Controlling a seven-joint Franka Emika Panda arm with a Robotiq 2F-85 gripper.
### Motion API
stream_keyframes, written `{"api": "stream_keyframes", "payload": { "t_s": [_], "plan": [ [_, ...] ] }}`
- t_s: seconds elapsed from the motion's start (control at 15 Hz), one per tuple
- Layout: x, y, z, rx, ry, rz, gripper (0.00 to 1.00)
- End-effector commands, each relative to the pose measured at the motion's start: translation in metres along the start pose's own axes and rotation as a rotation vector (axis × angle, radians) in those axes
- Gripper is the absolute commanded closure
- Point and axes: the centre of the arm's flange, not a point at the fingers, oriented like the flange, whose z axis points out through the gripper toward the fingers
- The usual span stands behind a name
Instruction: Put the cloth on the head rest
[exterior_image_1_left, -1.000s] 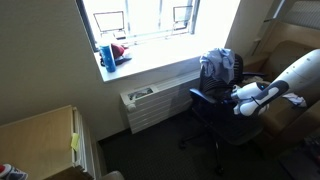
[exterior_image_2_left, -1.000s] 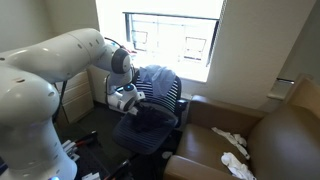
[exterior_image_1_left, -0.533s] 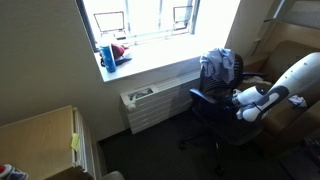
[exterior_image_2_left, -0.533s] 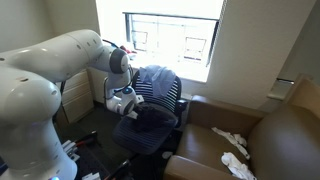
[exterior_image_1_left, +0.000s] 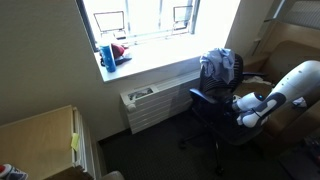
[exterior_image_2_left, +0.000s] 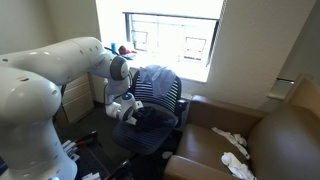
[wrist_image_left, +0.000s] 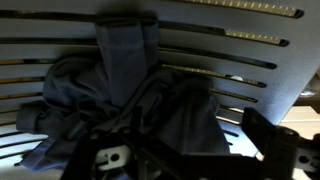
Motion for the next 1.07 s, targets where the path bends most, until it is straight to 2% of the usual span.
{"api": "stream_keyframes", "payload": {
  "t_s": [0.0, 0.2, 0.33, 0.4, 0.53, 1.0],
  "plan": [
    [-0.003, 0.01, 0.029, -0.009, 0.075, 0.013, 0.0],
    [-0.002, 0.018, 0.06, -0.016, 0.098, 0.028, 0.0],
    [0.013, 0.021, 0.062, -0.023, 0.101, 0.031, 0.0],
    [0.017, 0.022, 0.06, -0.015, 0.103, 0.032, 0.25],
    [0.02, 0.022, 0.058, -0.014, 0.103, 0.048, 0.34],
    [0.016, 0.033, 0.059, -0.018, 0.044, 0.113, 0.84]
  ]
}}
